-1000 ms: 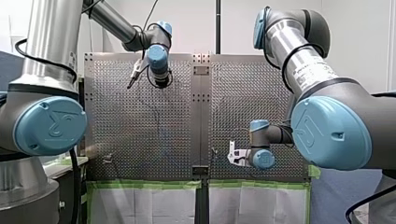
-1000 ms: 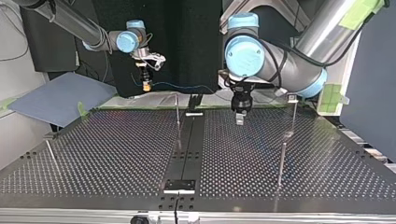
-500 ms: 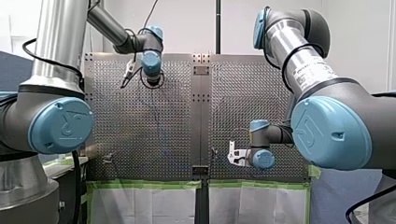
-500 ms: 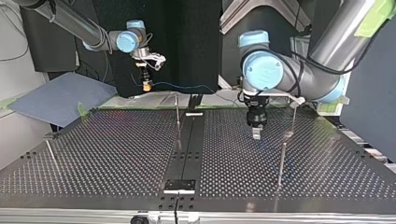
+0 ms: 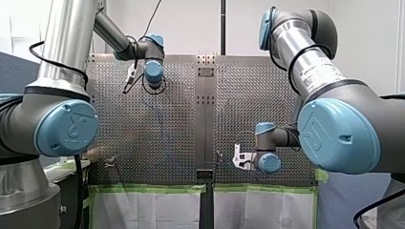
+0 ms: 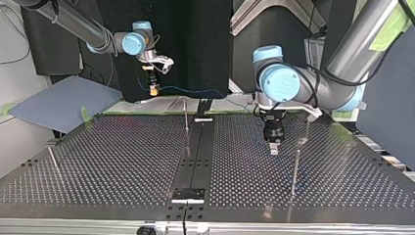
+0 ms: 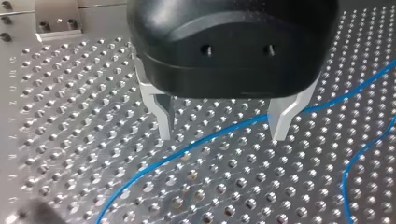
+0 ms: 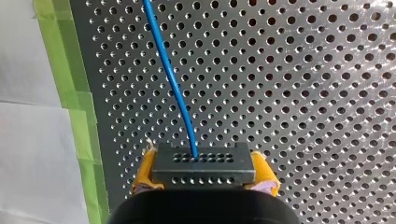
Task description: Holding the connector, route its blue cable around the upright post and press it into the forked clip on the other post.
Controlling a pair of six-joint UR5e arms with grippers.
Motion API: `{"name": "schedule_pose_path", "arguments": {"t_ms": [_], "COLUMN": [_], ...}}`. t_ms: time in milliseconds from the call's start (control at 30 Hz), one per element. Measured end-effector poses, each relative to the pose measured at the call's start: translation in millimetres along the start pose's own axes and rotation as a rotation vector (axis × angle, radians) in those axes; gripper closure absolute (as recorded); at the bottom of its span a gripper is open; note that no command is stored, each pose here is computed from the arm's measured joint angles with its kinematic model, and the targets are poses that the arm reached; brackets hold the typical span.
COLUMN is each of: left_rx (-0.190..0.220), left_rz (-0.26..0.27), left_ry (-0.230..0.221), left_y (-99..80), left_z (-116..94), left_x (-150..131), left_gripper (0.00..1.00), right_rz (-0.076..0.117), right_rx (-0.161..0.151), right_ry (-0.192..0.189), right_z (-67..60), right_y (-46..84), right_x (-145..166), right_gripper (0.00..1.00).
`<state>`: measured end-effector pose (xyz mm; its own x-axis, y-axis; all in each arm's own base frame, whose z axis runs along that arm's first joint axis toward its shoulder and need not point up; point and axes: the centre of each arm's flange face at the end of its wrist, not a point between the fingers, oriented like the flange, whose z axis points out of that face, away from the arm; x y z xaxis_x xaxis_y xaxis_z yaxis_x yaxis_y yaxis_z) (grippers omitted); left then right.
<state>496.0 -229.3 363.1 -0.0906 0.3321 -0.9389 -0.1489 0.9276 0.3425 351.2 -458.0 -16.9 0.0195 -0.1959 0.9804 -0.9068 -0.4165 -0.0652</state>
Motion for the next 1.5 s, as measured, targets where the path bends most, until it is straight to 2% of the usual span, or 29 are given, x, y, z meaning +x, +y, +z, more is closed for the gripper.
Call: {"name": "schedule_pose_path", "arguments": {"t_ms": [333, 533, 800, 1100, 1500], "left_rx": [-0.034, -0.042, -0.055, -0.101, -0.113], "left_rz": [0.04, 0.043, 0.078, 0.04, 0.02], "left_ry": [-0.055, -0.098, -0.123, -0.175, -0.201], "left_y": [5.9, 3.7, -12.3, -9.4, -18.2], "left_z": [13.7, 19.2, 31.0, 40.2, 31.3], "left_x": [-2.5, -5.8, 7.1, 4.3, 25.4], "left_gripper": [0.0, 0.0, 0.0, 0.0, 0.0], "right_rz": [0.0, 0.0, 0.0, 0.0, 0.0], "right_rx": [-0.001, -0.001, -0.001, 0.0, 0.0], "right_ry": [0.0, 0.001, 0.0, -0.001, -0.001], "right_z": [0.1, 0.1, 0.0, -0.1, -0.1], "right_y": [0.1, 0.1, 0.1, 0.0, 0.0], "right_x": [0.1, 0.1, 0.0, -0.1, -0.1], "right_gripper": [1.0, 1.0, 1.0, 1.0, 1.0]}}
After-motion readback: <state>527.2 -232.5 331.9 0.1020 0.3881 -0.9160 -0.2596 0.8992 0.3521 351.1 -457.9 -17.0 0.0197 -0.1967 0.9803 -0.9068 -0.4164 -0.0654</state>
